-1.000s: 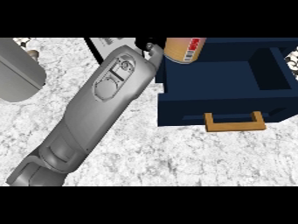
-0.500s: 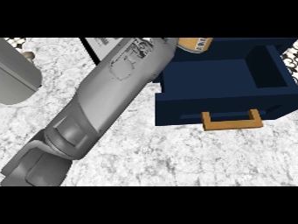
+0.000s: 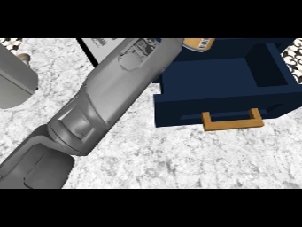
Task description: Pick up the can, place it into the drawer and close the drawer
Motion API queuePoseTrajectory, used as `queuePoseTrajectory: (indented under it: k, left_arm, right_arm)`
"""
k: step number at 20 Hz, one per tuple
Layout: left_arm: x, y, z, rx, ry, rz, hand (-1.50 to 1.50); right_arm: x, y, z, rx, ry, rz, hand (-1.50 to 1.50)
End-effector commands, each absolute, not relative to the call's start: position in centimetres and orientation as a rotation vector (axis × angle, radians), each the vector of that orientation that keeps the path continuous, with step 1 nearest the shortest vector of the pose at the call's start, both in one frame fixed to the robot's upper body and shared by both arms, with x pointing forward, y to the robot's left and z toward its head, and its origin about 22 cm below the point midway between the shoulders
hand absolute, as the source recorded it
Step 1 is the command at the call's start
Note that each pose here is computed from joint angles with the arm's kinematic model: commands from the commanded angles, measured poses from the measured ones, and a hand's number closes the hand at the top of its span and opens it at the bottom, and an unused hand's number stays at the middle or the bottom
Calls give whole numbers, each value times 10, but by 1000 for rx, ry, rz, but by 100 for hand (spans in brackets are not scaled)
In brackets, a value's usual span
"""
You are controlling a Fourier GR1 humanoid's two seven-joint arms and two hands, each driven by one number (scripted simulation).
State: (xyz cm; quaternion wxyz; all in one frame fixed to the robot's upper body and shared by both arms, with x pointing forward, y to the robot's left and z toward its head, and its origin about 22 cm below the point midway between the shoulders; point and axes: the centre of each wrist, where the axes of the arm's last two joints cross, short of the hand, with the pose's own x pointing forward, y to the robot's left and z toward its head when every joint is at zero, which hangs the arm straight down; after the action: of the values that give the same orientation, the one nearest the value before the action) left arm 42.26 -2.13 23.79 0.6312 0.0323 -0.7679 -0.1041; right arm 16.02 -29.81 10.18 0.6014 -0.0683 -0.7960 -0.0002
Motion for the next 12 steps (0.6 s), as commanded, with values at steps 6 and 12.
queuePoseTrajectory:
  k: [6, 12]
  left_arm:
    - [430, -10, 199, 158, -1773, -245, 150]
    - [427, -13, 187, 229, -1783, -262, 150]
  right_arm:
    - [165, -301, 99, -168, -1844, 9, -150]
    - [178, -302, 101, -146, -1853, 11, -150]
